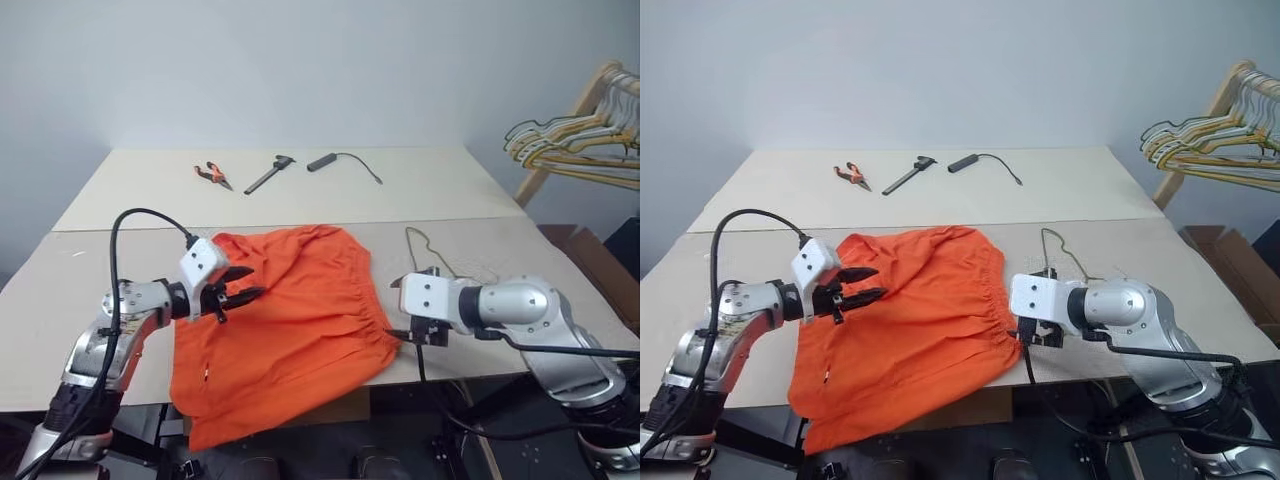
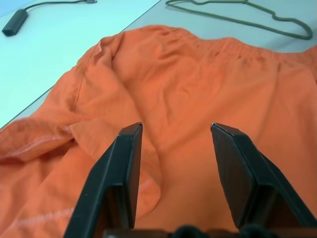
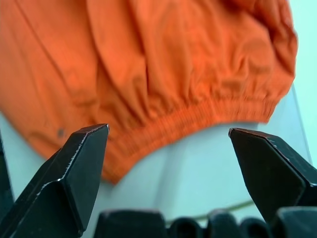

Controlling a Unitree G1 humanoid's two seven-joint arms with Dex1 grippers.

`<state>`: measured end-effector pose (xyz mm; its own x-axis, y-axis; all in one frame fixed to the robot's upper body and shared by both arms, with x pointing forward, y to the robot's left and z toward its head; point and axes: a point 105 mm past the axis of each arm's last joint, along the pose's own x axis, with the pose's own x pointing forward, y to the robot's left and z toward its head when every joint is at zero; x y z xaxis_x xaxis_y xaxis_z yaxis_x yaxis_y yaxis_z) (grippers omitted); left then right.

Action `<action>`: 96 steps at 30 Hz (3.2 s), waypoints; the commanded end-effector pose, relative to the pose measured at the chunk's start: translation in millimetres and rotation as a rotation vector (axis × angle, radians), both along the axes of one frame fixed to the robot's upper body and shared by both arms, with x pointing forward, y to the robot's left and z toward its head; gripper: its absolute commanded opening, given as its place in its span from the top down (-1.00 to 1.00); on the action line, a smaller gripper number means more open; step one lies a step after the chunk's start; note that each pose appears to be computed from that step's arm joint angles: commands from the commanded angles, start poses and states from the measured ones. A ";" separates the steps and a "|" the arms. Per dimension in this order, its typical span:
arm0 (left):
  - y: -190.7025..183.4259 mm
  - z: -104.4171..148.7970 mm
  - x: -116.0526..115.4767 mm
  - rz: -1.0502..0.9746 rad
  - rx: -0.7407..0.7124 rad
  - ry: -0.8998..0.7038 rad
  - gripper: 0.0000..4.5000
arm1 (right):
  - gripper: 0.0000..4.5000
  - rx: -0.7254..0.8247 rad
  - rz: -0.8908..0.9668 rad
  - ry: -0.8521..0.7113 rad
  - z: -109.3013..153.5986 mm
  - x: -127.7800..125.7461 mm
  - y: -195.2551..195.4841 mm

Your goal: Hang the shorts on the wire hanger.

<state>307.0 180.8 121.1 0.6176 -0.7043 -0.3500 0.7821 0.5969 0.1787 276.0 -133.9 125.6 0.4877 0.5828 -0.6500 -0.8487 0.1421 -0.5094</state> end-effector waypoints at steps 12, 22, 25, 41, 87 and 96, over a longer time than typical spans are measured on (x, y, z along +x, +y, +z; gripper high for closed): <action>-1.5 -31.1 41.8 0.207 0.002 0.128 -0.04 | -1.00 0.022 -0.010 -0.094 13.4 9.5 3.3; -0.6 -38.2 57.8 0.274 -0.028 0.146 0.12 | -1.00 0.023 -0.009 -0.102 10.9 9.6 4.0; -3.8 -33.9 57.5 0.254 -0.051 0.128 0.47 | -1.00 0.031 -0.006 -0.103 11.3 9.6 5.3; 47.3 15.2 125.9 0.632 -0.115 -0.207 0.99 | -1.00 0.036 -0.023 -0.128 8.1 18.9 5.0; 30.1 58.5 80.7 0.155 -0.148 -0.441 -0.98 | -1.00 0.304 -0.659 0.164 -4.4 82.8 -41.4; -13.1 48.5 -12.1 -0.289 0.033 -0.322 -0.98 | -1.00 0.429 -0.901 0.261 -27.2 111.2 -34.5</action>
<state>306.0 179.6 153.8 0.5418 -0.8147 -0.2069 0.7989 0.4226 0.4280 380.0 -161.1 88.1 0.6913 0.3092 -0.6531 -0.4592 0.8858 -0.0667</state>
